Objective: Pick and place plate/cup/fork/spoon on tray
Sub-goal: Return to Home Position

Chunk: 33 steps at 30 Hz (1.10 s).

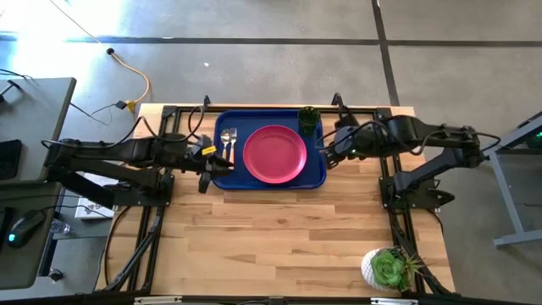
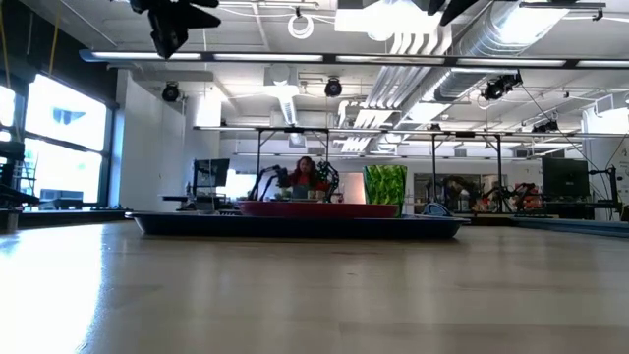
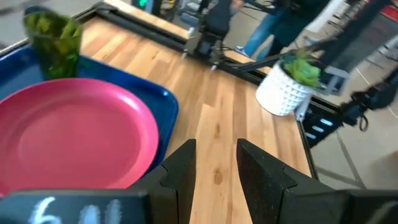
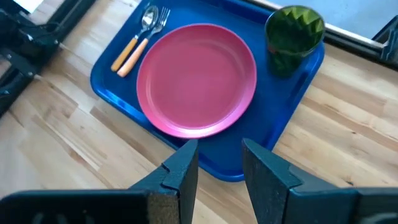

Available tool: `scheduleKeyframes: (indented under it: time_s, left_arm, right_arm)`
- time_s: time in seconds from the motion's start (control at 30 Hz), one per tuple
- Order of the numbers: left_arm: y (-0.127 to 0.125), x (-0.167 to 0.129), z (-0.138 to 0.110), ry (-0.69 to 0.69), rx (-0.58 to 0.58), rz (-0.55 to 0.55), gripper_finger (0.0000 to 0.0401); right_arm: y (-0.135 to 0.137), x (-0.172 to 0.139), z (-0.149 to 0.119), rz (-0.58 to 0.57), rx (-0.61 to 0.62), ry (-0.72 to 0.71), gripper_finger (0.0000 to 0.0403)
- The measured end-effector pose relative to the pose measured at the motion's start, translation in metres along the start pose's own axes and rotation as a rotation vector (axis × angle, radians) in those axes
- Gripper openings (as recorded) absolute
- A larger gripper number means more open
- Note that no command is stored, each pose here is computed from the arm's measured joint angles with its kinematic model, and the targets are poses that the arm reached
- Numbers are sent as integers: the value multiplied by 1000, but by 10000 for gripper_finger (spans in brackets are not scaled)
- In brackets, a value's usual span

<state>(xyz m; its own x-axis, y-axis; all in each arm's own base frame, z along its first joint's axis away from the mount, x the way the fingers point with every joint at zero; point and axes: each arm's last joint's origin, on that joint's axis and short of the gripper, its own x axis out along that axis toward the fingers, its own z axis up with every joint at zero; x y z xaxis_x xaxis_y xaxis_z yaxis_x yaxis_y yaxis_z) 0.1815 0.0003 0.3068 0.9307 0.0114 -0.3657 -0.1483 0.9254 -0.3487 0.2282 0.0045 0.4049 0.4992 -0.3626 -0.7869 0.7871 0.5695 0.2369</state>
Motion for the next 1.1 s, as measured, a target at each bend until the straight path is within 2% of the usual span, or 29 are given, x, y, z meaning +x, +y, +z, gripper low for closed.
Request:
scheduleKeyframes:
  time_s: [0.5, 0.63, 0.8, 1.1]
  left_arm:
    - [-22, -4, -8, -42, 157, -147, 103]
    - [-18, 3, -35, -154, 140, -231, 103]
    - [1, 5, -76, -166, 53, -244, 103]
    - [19, -5, -112, -202, 53, -271, 103]
  right_arm:
    - [23, 29, -7, -28, -7, 83, 114]
    - [24, 29, -6, -6, 3, 85, 114]
    - [24, 30, -4, 4, 46, 96, 114]
    - [18, 34, 4, -15, 107, 87, 114]
